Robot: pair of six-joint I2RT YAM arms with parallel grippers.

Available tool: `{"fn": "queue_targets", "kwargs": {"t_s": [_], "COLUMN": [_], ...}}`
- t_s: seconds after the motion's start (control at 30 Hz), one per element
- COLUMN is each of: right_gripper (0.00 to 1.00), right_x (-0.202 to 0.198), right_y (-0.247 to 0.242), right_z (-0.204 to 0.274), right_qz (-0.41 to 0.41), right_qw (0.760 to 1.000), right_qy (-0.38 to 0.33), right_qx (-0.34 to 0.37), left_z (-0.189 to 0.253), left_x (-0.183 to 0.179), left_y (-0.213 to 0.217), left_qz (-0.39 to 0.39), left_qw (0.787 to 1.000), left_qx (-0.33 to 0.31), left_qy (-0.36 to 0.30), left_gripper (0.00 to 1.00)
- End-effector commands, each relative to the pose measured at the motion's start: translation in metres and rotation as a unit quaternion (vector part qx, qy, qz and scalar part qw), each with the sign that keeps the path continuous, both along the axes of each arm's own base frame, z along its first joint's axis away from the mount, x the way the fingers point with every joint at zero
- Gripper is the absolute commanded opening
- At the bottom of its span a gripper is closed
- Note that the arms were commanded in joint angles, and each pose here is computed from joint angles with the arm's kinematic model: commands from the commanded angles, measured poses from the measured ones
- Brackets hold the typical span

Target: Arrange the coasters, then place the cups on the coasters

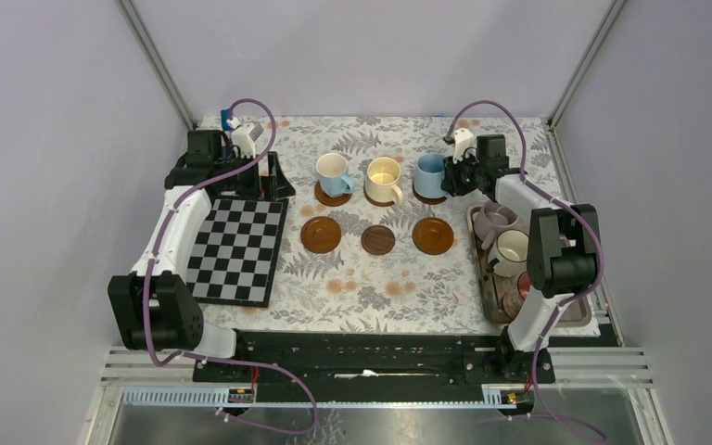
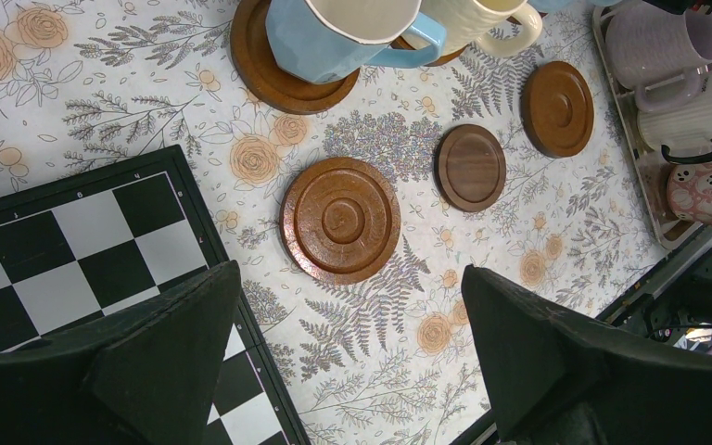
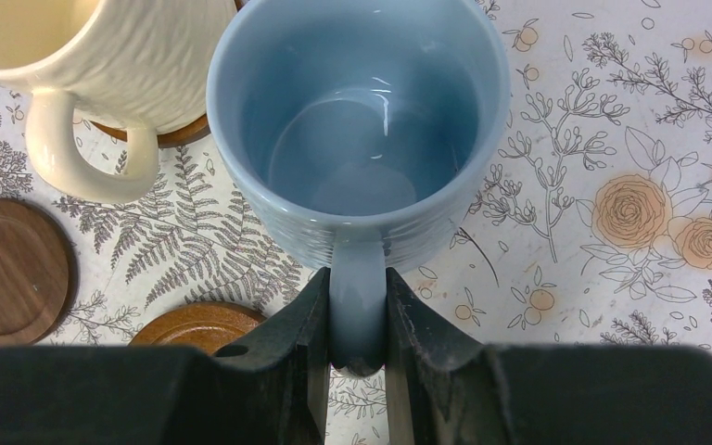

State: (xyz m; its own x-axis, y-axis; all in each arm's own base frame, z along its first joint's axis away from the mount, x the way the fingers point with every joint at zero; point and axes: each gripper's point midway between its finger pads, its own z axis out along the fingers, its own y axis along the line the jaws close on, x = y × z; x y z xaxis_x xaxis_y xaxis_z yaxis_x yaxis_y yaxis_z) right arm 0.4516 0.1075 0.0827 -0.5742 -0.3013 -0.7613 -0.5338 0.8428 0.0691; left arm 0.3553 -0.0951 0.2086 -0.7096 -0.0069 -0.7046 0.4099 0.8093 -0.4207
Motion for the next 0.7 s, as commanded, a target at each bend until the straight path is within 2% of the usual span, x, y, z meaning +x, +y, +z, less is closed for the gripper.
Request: {"fn": "queue_targets", "kwargs": {"t_s": [0.0,0.13,0.4,0.53,0.67], "right_gripper": [0.21,0.28,0.3,0.37,0.37], "right_x": [0.018,0.013,0.009,0.006,0.002], "right_y": [0.008,0.007,0.002,0.001,-0.002], "right_z": [0.024,0.019,0.008,0.002,-0.005], "right_qz": [0.02,0.024,0.018,0.021,0.021], "right_qw": [0.998,0.999,0.999,0.999,0.999], "right_qy": [-0.056,-0.041,-0.026,-0.015,-0.003], "right_qx": [0.002,-0.005,-0.019,-0.024,-0.031], "left_z": [0.01,0.01,0.011,0.011,0.011], "left_x": [0.008,0.008,0.008,0.007,0.007], "left_y": [-0.002,-0.002,-0.002,-0.002,-0.002], "left_qz": [-0.007,-0.007,-0.008,-0.007,-0.008], "left_qw": [1.0,0.999,0.999,0.999,0.999], "left_qx": [-0.004,-0.004,-0.005,-0.005,-0.005], "left_qy": [-0.03,-0.031,-0.032,-0.031,-0.032], "left_gripper": [0.99,0.99,0.99,0.99,0.99]}}
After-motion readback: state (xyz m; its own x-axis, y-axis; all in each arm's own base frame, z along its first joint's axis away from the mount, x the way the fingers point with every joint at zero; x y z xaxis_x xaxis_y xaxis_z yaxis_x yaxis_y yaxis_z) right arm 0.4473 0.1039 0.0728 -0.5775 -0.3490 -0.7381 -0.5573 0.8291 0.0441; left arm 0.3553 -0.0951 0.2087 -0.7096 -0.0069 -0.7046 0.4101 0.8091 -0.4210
